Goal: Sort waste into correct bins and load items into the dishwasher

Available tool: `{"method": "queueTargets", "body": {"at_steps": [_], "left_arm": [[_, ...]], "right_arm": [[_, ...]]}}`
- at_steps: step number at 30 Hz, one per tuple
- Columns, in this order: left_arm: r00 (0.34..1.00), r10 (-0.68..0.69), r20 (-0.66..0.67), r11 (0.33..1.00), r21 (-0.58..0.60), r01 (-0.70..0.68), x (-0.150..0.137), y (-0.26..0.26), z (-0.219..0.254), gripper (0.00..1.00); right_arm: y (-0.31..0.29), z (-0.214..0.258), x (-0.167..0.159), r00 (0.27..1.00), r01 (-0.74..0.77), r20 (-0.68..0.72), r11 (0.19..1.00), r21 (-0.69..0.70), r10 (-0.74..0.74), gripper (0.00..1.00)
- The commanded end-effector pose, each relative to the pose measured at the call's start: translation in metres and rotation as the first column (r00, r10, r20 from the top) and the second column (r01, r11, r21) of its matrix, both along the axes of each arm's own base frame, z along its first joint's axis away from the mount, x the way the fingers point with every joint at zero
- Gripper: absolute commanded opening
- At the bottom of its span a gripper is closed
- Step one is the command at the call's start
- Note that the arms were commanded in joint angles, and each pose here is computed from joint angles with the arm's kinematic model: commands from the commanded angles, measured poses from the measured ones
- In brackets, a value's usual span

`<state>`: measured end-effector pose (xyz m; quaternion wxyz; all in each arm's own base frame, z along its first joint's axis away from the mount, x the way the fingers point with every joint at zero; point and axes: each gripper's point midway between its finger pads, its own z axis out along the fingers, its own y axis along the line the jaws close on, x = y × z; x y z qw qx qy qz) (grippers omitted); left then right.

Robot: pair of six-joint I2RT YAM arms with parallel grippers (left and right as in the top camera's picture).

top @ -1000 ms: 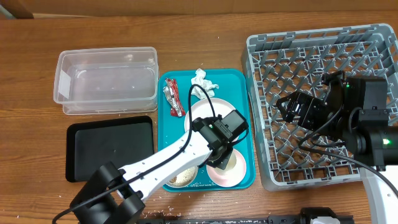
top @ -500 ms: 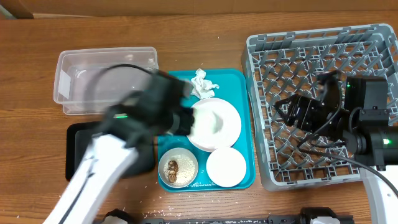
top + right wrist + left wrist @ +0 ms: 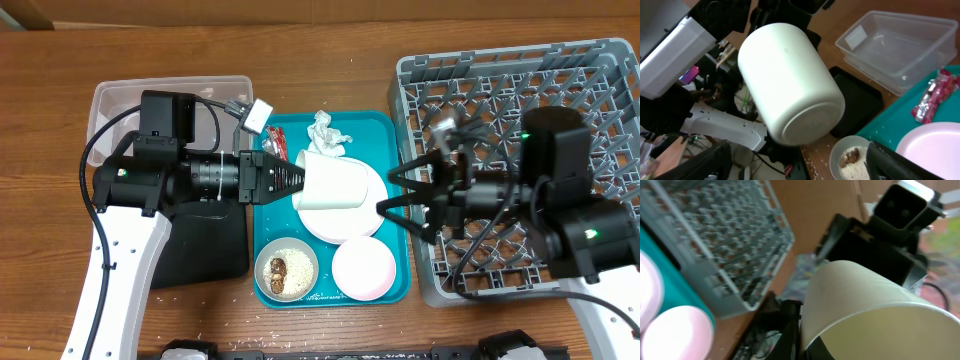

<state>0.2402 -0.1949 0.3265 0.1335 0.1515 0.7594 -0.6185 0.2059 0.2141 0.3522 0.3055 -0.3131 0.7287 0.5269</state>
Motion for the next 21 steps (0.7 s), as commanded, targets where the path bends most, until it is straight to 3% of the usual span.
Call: {"method": "queueTargets", "body": {"at_steps": [1,8,14,16,17,19,20,21], "left_arm": [[0.996,-0.084,0.029,0.989,-0.122,0.087,-0.013,-0.004,0.021,0.04],[0.995,-0.093,0.031,0.990,-0.106,0.096,-0.015,-0.008,0.018,0.04],[0.992,-0.115,0.050,0.988,-0.102,0.120,-0.019,-0.013,0.018,0.04],[0.993,-0.110,0.050,0.989,-0.091,0.114,-0.018,-0.013,0.016,0.06],[0.994,-0.102,0.048,0.991,-0.077,0.105,-0.017,-0.013,0.014,0.14],[0.996,-0.083,0.044,0.995,-0.046,0.085,-0.014,-0.012,0.008,0.64],[0.997,-0.071,0.042,0.997,-0.026,0.072,-0.012,-0.012,0.005,1.00],[0.998,-0.053,0.044,0.999,-0.002,0.054,-0.008,-0.010,0.000,1.00]], "right_arm": [[0.012,0.011,0.003,1.000,0.008,0.000,1.000,0.006,-0.008,0.89],[0.041,0.032,-0.020,0.981,-0.157,0.126,0.985,0.071,0.148,0.85],[0.047,0.031,-0.019,0.982,-0.161,0.117,0.984,0.072,0.152,0.57],[0.047,0.031,-0.017,0.982,-0.154,0.121,0.986,0.070,0.145,0.52],[0.047,0.032,-0.018,0.982,-0.154,0.124,0.986,0.071,0.144,0.52],[0.045,0.031,-0.015,0.985,-0.129,0.125,0.990,0.062,0.121,0.52],[0.043,0.030,-0.012,0.987,-0.102,0.127,0.993,0.052,0.095,0.52],[0.040,0.028,-0.008,0.991,-0.062,0.123,0.997,0.035,0.058,0.52]]}}
